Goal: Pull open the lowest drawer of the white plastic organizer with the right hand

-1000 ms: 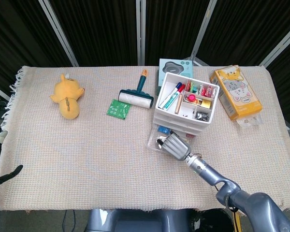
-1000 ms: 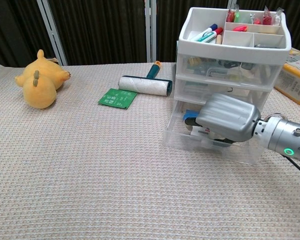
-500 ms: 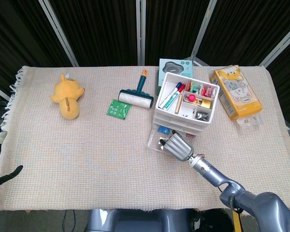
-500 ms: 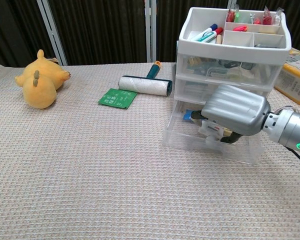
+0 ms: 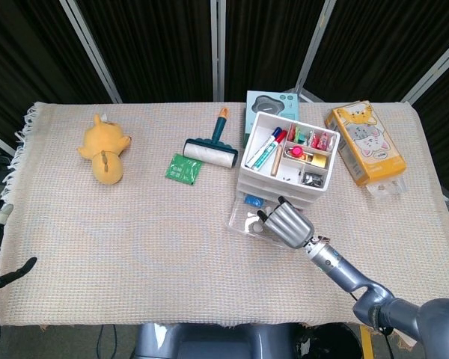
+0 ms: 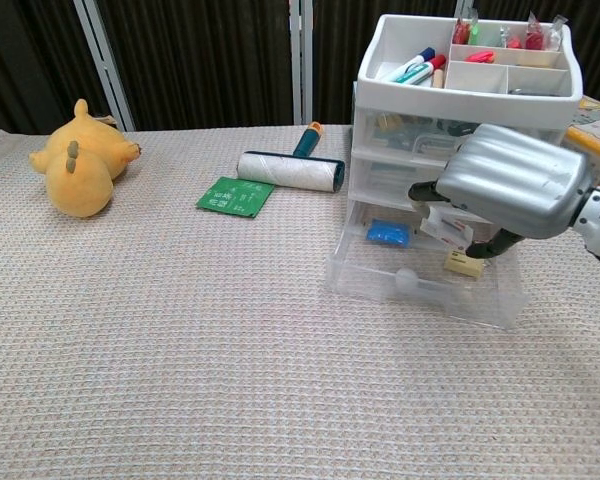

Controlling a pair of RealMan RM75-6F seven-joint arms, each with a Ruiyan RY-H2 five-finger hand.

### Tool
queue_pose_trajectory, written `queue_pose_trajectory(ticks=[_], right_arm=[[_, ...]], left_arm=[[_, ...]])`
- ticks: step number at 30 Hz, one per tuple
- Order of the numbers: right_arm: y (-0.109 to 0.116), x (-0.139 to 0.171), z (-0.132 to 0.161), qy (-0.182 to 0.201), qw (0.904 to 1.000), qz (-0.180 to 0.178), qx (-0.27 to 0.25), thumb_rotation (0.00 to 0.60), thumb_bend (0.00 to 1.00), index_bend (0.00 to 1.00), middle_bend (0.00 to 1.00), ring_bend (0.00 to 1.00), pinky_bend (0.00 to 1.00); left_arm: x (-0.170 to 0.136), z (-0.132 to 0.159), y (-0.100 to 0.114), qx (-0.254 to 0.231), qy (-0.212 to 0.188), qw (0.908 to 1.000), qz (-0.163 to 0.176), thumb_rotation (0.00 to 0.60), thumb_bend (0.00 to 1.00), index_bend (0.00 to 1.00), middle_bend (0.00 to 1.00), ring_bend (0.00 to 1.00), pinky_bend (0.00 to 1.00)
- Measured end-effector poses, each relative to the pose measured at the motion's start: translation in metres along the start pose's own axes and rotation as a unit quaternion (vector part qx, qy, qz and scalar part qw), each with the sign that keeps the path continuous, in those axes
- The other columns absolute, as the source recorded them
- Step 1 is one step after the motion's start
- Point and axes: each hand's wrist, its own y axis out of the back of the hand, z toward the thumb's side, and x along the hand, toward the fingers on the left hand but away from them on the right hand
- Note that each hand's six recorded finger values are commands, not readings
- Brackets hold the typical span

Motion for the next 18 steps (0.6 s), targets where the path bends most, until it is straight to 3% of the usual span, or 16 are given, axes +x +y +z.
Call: queue_pose_trajectory(ticks=[11, 18], right_arm=[[0.022, 0.041, -0.028, -0.026, 0.9994, -0.016, 0.016, 0.600, 0.00, 0.54, 0.97, 0.93, 0.67], [0.021, 0.082, -0.046, -0.054, 0.9984, 0.000, 0.016, 0.600, 0.00, 0.48, 0.97, 0.93, 0.67]], left_arm=[[-0.002, 0.002, 0.001, 0.000, -0.004, 1.0000, 0.002, 0.600, 0.07, 0.00, 0.00, 0.00, 0.00], [-0.003, 0.003, 0.002, 0.000, -0.007, 1.0000, 0.003, 0.600, 0.07, 0.00, 0.00, 0.00, 0.00]])
